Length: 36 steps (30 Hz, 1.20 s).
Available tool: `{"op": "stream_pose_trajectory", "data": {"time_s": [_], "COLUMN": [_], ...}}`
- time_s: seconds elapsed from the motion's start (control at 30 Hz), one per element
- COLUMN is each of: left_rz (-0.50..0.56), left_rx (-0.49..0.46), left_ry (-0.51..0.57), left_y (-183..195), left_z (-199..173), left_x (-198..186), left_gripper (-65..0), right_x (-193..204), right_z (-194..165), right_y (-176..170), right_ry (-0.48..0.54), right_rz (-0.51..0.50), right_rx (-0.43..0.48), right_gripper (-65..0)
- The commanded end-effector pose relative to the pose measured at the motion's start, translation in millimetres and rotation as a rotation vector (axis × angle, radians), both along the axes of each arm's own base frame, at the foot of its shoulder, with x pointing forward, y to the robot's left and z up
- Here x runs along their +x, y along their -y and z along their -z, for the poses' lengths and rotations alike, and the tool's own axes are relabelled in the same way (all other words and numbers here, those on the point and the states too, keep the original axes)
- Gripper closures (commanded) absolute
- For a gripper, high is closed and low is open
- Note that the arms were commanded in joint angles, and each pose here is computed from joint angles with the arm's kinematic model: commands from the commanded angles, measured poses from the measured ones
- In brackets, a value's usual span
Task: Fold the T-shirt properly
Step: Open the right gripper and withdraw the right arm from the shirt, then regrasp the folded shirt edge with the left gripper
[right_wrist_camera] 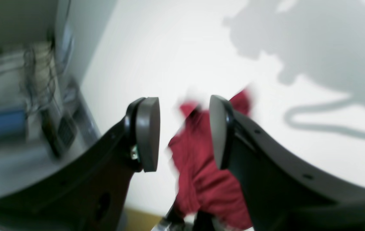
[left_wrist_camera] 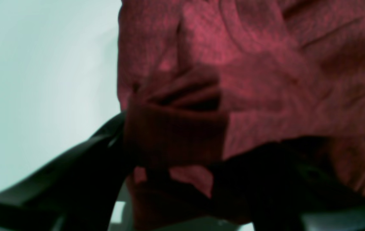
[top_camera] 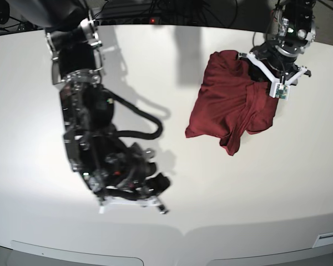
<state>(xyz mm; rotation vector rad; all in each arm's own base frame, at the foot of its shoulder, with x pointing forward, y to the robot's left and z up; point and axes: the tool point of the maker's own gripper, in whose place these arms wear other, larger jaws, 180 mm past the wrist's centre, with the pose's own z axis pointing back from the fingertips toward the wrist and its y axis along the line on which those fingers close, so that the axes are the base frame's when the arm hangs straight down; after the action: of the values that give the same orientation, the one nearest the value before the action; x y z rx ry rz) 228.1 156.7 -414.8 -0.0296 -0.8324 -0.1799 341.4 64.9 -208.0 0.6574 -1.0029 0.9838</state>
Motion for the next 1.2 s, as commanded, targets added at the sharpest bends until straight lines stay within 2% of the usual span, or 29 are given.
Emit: {"op": "stream_pose_trajectory", "data": {"time_s": [0.0, 0.23, 0.4, 0.57, 0.63, 0.73, 0.9, 1.07, 1.13, 1.17], "left_rz": [-0.005, -0.036, -0.053, -0.043, -0.039, -0.035, -0.06, -0.144, -0.179, -0.139], "left_rx": [-0.004, 0.007, 0.017, 0.06, 0.104, 0.193, 0.387, 0.434, 0.419, 0.395], "left_ry": [0.038, 0.054, 0.108, 0.122, 0.1, 0.066, 0.059, 0.089, 0.101, 0.103], "left_y": [-2.5, -14.3, -22.2, -24.3, -27.7, -37.2, -65.7, -100.2, -110.6, -105.5], "left_z": [-9.4, -13.5, -31.6, -54.3, -54.8, -53.6, -57.7, -71.1, -76.6, -76.7], "left_x": [6.4, 10.3, 18.7, 22.7, 20.6, 16.8, 15.4, 15.4, 14.7, 15.5], "left_gripper": [-26.0, -26.3, -26.3, -26.6, -30.9, -37.8, -38.2, -38.2, -38.2, -38.2], "right_x": [7.3, 21.1, 12.6, 6.1, 6.2, 6.2, 6.2, 6.2, 6.2, 6.2], "right_z": [-10.7, 14.4, 30.9, 40.4, 40.0, 40.1, 40.0, 40.0, 40.0, 40.0], "right_y": [11.9, 100.3, 133.3, 141.7, 141.5, 141.2, 140.9, 140.7, 140.8, 140.8], "right_ry": [0.037, -0.014, -0.071, -0.102, -0.101, -0.101, -0.101, -0.101, -0.101, -0.101], "right_rz": [0.019, 0.192, 0.244, 0.249, 0.249, 0.249, 0.249, 0.248, 0.249, 0.249], "right_rx": [-0.005, -0.088, -0.111, -0.131, -0.13, -0.129, -0.128, -0.128, -0.128, -0.128], "right_gripper": [-25.0, -25.0, -25.0, -25.0, -25.0, -25.0, -25.0, -25.0, -25.0, -25.0]}}
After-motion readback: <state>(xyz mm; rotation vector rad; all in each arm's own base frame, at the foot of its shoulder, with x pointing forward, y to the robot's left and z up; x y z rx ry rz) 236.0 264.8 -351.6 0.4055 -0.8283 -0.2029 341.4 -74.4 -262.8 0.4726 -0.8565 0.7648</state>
